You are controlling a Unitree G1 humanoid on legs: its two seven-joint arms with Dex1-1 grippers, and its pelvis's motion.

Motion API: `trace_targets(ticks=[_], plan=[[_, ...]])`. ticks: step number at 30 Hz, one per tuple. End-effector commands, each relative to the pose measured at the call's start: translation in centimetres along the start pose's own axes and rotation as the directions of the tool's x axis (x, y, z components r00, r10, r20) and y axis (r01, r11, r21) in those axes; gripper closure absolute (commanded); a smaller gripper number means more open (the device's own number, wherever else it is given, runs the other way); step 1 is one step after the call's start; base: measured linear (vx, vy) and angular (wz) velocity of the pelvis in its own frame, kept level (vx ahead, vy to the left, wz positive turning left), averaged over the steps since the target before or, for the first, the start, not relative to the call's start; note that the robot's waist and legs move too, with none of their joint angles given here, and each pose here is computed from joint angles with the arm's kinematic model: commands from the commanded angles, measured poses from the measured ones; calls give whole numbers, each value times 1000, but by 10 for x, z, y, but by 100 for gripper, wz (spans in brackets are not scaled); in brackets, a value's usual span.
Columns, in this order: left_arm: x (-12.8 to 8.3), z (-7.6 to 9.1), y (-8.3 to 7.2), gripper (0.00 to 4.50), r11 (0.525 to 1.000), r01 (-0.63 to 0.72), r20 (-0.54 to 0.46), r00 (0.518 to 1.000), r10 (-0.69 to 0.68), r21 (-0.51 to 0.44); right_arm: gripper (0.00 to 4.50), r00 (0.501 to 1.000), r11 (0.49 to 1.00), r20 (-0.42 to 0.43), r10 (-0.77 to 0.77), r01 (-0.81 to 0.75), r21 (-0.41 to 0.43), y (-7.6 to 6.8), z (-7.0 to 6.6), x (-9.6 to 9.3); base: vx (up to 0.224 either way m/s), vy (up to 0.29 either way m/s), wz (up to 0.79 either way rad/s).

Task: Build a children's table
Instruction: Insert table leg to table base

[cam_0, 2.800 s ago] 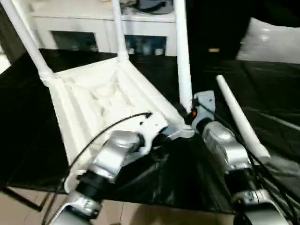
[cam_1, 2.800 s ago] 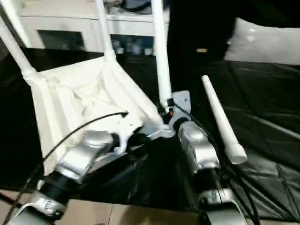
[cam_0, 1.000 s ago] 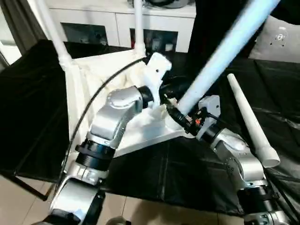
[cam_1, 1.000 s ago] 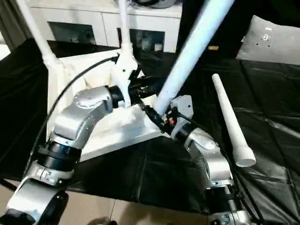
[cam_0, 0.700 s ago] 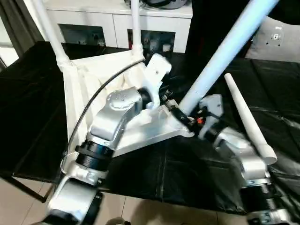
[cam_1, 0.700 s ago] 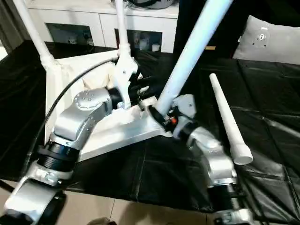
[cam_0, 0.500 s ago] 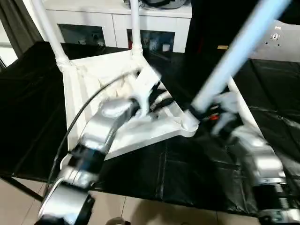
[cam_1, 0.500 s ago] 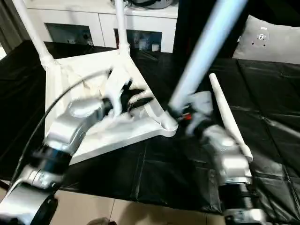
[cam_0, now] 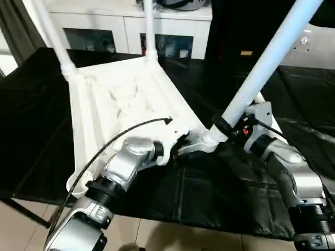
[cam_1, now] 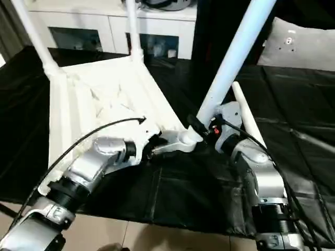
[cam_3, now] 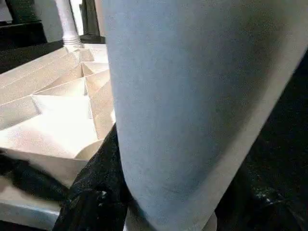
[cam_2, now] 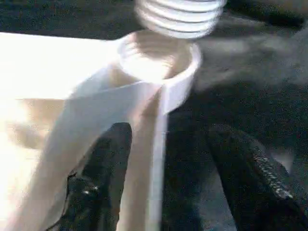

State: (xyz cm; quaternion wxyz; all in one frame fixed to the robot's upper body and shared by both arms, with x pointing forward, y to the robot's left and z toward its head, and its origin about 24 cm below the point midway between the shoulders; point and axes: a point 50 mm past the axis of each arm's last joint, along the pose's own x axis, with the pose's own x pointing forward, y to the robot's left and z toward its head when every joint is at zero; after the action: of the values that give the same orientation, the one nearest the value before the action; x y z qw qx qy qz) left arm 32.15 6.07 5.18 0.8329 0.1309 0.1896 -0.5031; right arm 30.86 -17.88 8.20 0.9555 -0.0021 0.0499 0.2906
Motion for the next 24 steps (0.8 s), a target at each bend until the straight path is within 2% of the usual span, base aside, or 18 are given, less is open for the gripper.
trace_targets(ticks=[1,4,6,11,12,16,18,21,23,24], plan=[[-2,-8,5,160,999,-39,-50,998,39,12,260,1000,1000,19,19,-19,-2,4,5,0,0,0,0],[-3,-12,8,160,999,-37,-67,997,37,4,260,1000,1000,10,27,-27,-1,5,3,0,0,0,0],[-3,-17,7,197,1000,-19,-77,997,18,-14,260,999,999,3,33,-33,0,5,2,0,0,0,0],[-3,-22,6,203,999,-3,-95,995,-1,-38,260,999,999,-5,41,-41,1,7,1,0,0,0,0],[-3,-23,6,232,999,-4,-107,994,-1,-41,260,999,999,-8,43,-43,1,7,1,0,0,0,0],[-4,-28,7,240,999,-12,-157,988,6,-35,260,998,999,-16,53,-53,-3,8,1,0,0,0,0],[-5,-29,8,277,1000,-13,-170,985,8,-26,260,998,998,-20,59,-59,-7,8,1,0,0,0,0],[-5,-30,8,285,1000,-6,-180,984,3,-18,260,998,998,-23,65,-65,-10,9,1,1,0,0,0],[-5,-30,8,321,1000,-3,-183,983,0,-15,260,997,998,-25,67,-67,-11,9,1,1,0,0,0],[-4,-30,8,321,1000,1,-196,981,-2,-5,260,996,996,-31,88,-89,-17,11,4,4,0,0,0]])
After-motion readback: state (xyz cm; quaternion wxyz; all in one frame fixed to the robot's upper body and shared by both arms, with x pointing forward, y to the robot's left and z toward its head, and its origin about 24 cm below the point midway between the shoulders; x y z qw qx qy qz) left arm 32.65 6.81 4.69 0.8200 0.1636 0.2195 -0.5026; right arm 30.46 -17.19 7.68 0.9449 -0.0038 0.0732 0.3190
